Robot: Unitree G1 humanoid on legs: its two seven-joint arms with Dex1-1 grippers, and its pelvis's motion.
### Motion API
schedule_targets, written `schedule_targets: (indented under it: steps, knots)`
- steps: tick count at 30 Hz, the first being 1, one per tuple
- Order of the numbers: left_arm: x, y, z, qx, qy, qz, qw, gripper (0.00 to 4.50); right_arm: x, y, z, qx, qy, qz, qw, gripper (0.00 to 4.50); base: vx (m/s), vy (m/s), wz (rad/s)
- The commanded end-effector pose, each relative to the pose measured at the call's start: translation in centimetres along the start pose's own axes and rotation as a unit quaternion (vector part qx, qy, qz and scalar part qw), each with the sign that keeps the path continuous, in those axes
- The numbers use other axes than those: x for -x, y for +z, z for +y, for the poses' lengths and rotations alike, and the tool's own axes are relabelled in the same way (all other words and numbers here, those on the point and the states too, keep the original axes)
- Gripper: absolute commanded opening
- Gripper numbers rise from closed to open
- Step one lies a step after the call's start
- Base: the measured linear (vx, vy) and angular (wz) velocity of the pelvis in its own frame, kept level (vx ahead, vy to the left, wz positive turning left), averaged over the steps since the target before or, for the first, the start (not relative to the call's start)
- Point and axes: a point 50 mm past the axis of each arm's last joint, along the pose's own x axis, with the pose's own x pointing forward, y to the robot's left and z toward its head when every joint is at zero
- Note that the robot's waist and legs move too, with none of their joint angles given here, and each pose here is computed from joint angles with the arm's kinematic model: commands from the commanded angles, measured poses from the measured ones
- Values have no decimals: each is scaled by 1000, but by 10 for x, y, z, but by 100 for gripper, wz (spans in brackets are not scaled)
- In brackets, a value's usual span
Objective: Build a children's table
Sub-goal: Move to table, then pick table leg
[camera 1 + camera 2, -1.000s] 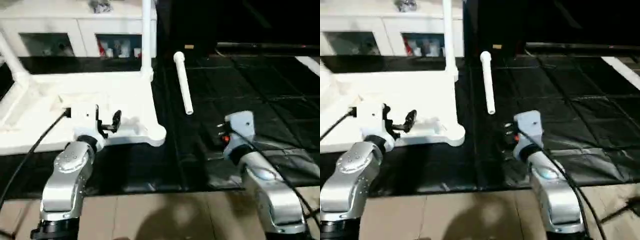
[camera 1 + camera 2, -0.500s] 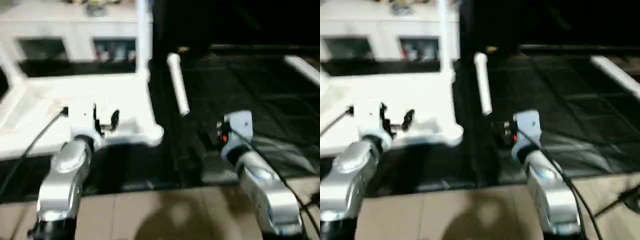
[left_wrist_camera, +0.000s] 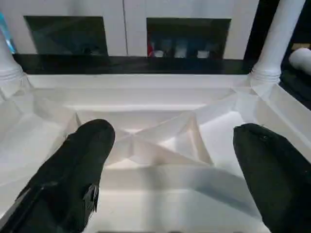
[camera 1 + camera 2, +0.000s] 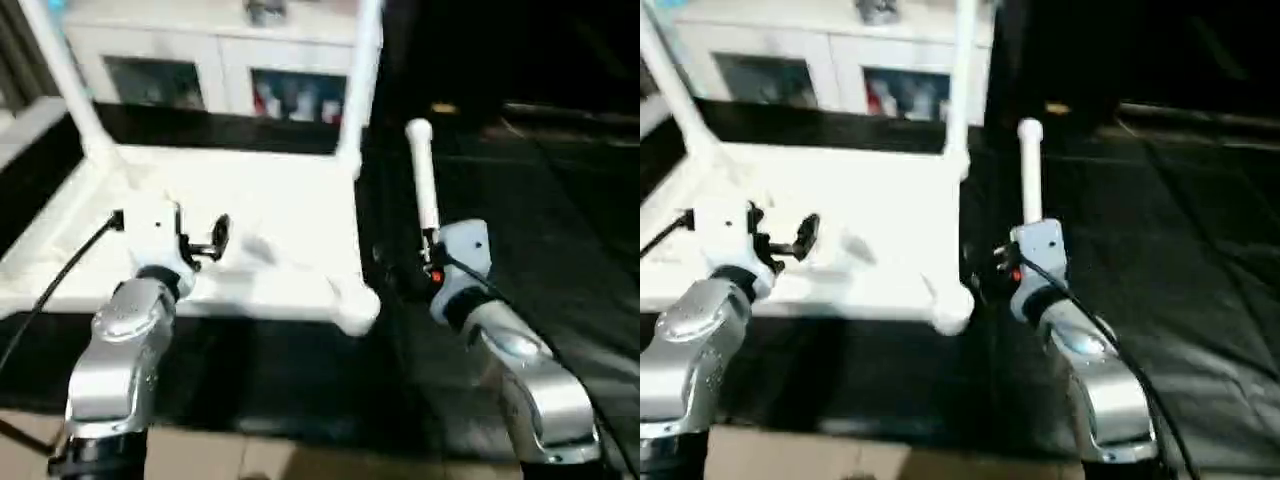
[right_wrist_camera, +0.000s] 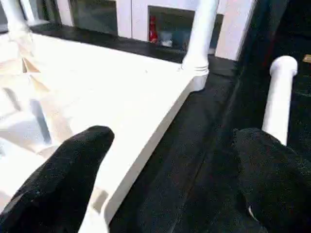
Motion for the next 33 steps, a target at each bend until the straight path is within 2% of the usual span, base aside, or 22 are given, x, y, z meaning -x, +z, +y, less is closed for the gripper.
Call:
schedule_targets:
  steps: [1,7,9,12,14,15,18,21,28,32,33]
  knots:
    - [0,4,-5,0,-8,-6,1000,445,3,0,-5,2,-8,2,1000,450,76,-111,8]
    - [0,5,-8,-5,-28,-9,1000,445,2,0,-8,7,-20,2,1000,450,69,-44,0]
    - [2,3,-19,-24,-91,0,996,445,0,2,-20,16,-71,7,997,450,75,84,-3]
    - [4,-1,-27,-43,-145,17,988,445,-3,2,-31,13,-108,22,994,450,4,60,3]
    - [6,-4,-35,-67,-212,37,974,445,-10,4,-44,17,-130,32,991,450,0,0,0]
    - [6,-5,-35,-69,-220,39,972,445,-11,4,-46,17,-135,34,990,450,0,0,0]
    - [6,-5,-41,-93,-285,55,952,445,-22,3,-64,30,-179,78,980,450,-17,-4,1]
    - [4,0,-43,-111,-351,69,927,445,-43,5,-77,24,-161,97,982,450,0,0,0]
    - [4,17,-44,-121,-404,64,904,445,-77,6,-91,-2,-143,116,983,450,0,0,0]
    - [7,19,-45,-120,-425,68,895,445,-83,2,-92,-11,-134,127,983,450,0,0,0]
    - [14,21,-44,-125,-449,79,881,445,-89,-4,-92,-26,-137,147,979,450,0,0,0]
